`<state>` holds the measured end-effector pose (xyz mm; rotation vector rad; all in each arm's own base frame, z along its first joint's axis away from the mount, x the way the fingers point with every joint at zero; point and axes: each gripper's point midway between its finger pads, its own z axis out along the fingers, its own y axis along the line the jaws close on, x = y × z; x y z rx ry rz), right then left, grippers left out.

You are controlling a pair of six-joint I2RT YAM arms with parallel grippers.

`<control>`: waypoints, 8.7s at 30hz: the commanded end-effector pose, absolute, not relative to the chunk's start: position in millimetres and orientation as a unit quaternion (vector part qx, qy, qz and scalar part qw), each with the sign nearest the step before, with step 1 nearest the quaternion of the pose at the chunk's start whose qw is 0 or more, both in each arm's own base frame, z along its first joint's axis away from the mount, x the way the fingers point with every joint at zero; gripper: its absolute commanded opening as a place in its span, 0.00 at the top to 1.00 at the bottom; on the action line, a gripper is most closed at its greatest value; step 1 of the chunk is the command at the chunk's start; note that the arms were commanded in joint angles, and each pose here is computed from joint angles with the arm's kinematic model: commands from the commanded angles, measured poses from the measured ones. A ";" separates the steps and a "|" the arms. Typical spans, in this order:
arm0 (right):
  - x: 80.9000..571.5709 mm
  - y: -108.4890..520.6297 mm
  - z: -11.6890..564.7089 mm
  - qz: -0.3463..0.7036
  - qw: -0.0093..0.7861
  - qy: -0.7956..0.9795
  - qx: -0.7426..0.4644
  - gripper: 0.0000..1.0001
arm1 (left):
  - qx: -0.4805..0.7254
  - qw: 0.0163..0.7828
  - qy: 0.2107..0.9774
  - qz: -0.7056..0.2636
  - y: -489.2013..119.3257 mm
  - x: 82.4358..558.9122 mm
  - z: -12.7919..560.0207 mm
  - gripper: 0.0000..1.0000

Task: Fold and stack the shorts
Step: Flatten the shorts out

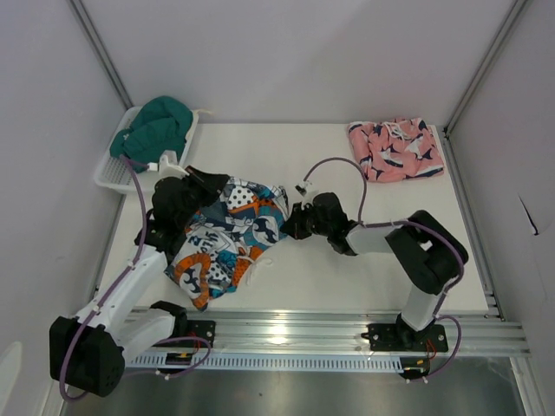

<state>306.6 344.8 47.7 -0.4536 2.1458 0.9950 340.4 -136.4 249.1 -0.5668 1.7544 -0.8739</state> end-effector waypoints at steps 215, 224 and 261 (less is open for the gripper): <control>342.9 177.0 183.9 0.325 0.349 0.879 -0.008 1.00 | -0.303 0.515 0.727 -0.338 -45.2 382.0 188.8 1.00; 404.1 173.1 140.6 0.288 0.339 0.895 0.019 1.00 | -0.300 0.499 0.739 -0.339 -48.9 437.8 162.7 1.00; 408.9 58.8 93.5 0.186 0.374 0.890 0.184 0.39 | -0.108 0.449 0.823 -0.330 -179.3 308.1 174.3 0.01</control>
